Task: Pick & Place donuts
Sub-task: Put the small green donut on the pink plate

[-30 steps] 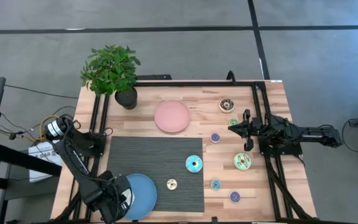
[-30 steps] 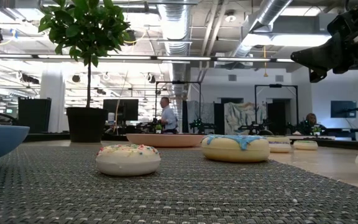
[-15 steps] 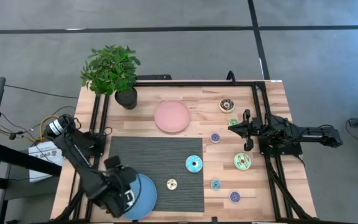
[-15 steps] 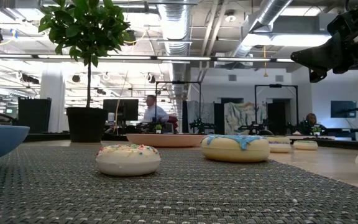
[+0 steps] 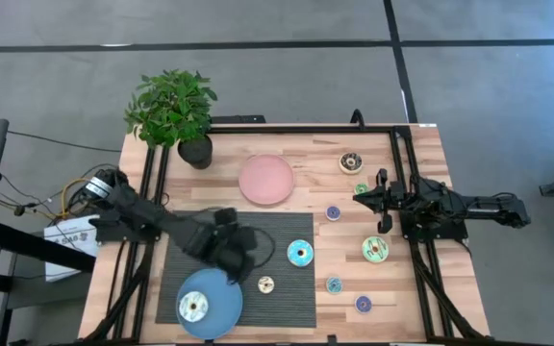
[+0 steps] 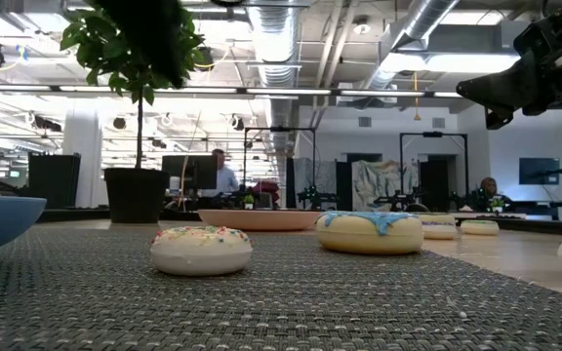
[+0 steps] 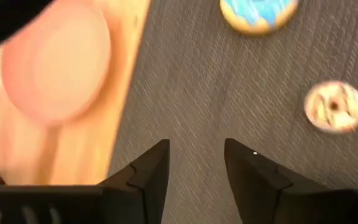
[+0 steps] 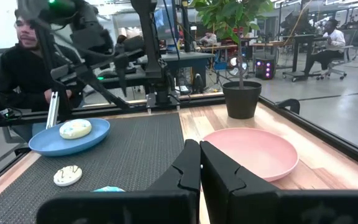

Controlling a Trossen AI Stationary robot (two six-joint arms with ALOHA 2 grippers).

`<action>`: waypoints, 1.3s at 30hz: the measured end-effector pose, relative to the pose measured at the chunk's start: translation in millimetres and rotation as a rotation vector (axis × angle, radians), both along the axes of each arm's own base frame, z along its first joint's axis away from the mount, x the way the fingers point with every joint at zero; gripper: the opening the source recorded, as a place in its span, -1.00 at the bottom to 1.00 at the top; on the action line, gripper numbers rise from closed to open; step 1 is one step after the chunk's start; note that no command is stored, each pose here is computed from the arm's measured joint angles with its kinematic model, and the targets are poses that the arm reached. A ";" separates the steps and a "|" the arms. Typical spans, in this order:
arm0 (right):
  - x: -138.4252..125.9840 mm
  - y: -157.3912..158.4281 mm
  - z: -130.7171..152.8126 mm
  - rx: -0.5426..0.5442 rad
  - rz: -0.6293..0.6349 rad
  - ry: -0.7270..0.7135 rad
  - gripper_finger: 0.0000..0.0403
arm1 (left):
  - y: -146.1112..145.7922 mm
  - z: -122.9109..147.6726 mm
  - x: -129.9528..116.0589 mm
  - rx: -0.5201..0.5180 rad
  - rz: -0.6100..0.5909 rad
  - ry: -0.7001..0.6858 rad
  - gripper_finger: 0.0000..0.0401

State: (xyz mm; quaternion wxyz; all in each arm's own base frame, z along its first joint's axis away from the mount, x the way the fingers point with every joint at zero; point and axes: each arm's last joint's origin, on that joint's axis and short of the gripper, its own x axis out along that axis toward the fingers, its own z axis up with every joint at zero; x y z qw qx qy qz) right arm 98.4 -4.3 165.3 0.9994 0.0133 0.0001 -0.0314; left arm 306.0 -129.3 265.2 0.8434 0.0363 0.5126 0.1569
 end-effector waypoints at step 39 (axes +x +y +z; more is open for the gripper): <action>0.0 0.0 0.5 0.017 -0.001 -0.007 -1.00 | 58.6 -26.6 61.9 -0.154 -0.113 -0.518 -1.00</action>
